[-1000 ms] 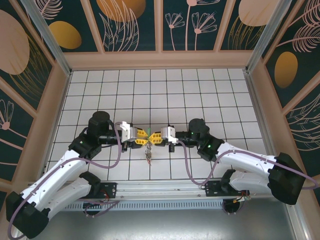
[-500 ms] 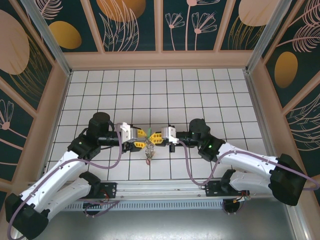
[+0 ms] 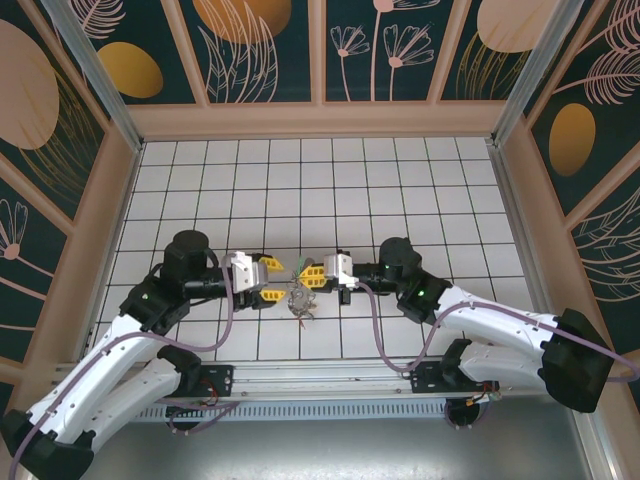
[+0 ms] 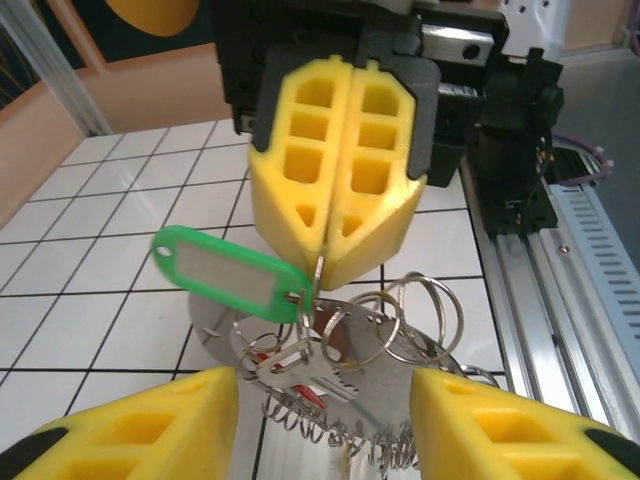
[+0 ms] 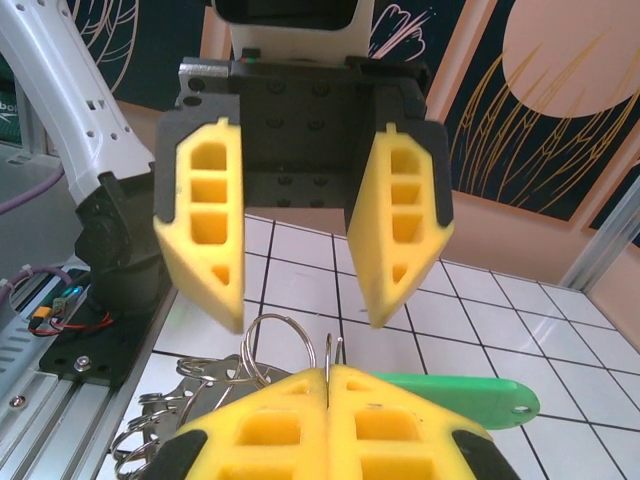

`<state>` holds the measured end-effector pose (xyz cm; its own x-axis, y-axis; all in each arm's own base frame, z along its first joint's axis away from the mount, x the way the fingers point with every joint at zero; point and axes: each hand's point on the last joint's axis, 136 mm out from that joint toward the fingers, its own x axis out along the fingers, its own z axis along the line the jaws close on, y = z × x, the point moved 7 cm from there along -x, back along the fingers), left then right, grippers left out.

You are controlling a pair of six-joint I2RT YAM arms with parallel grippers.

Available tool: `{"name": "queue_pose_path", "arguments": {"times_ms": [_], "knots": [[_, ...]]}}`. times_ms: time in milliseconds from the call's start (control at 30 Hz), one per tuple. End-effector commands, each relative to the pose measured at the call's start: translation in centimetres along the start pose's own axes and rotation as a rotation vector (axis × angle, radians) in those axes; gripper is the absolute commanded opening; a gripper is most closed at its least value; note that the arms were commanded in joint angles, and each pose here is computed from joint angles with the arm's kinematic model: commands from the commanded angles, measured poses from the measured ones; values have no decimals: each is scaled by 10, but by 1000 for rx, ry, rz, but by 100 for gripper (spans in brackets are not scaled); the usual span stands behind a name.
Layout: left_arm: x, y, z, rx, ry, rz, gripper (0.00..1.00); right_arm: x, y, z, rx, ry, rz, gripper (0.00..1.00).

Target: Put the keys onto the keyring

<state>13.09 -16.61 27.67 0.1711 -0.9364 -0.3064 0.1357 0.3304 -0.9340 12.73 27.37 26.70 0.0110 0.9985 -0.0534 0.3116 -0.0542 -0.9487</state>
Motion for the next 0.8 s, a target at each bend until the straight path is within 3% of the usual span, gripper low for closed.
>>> {"name": "queue_pose_path", "arguments": {"times_ms": [0,67,200,333,567,767], "knots": [[-10,-25,10,6,-90,-82,49,-3,-19,-2,-72,6,-58,0],[-6,-30,15,-25,-87,-108,46,-2,-19,-2,-76,5,-52,0],[12,-23,19,-71,58,-77,37,-1,-19,-4,-78,10,-41,0],[18,-24,24,-87,110,-71,39,-2,-18,-5,-78,17,-30,0],[27,-7,20,-36,245,14,33,-4,-19,-5,-80,35,-31,0],[25,-6,16,-27,251,4,37,-8,-20,-4,-84,46,-30,0]]}}
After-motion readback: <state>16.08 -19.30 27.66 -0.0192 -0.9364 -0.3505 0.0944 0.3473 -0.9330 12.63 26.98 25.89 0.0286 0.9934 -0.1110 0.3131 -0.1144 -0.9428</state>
